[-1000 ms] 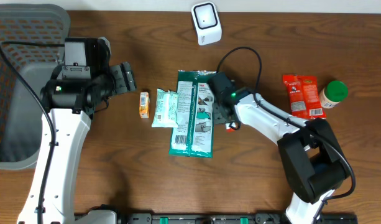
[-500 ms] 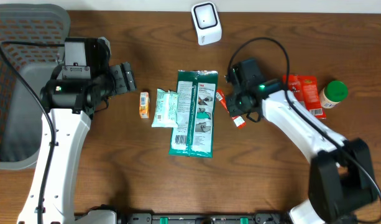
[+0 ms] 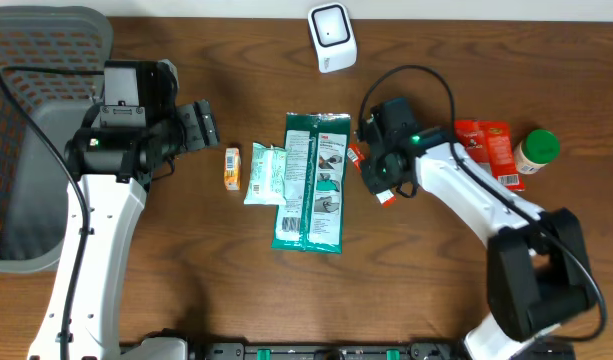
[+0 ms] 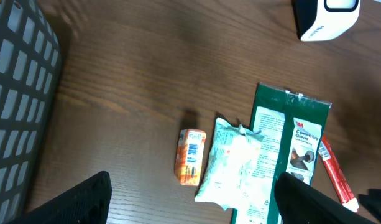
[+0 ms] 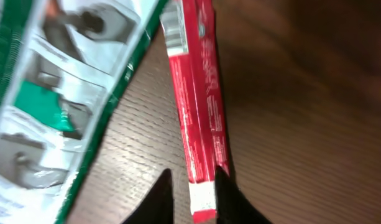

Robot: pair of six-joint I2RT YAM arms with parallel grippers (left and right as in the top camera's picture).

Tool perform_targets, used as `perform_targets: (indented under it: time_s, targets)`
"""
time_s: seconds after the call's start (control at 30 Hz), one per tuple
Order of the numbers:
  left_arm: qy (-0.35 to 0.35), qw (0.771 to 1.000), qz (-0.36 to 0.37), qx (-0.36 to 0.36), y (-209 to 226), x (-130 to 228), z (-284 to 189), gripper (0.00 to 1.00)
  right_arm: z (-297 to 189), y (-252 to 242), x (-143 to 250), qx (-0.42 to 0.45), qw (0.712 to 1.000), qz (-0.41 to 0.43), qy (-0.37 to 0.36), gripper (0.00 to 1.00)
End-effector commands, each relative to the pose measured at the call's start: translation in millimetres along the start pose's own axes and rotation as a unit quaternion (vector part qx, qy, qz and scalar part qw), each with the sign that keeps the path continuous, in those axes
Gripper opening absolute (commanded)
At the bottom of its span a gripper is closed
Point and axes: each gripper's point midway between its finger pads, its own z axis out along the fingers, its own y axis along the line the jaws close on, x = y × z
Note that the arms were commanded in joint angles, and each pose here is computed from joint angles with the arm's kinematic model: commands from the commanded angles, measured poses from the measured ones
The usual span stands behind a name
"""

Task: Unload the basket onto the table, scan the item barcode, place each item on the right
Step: 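Descend and close the right gripper on the red stick pack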

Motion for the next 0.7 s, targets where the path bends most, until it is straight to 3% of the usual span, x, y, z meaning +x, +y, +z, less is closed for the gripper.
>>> perform_targets:
  time_s: [0.0, 0.47, 0.67]
  targets:
    - [-0.001, 1.000, 0.005, -0.008, 3, -1, 0, 0.84, 17, -4, 10, 0.000, 1.000, -0.001, 0.026, 0.13]
    - [-0.001, 1.000, 0.005, -0.007, 3, -1, 0, 0.84, 22, -20, 18, -0.004, 0.999, 0.026, 0.044, 0.07]
    - [-0.001, 1.000, 0.005, -0.007, 3, -1, 0, 0.85, 20, -14, 17, -0.052, 0.997, 0.043, 0.039, 0.21]
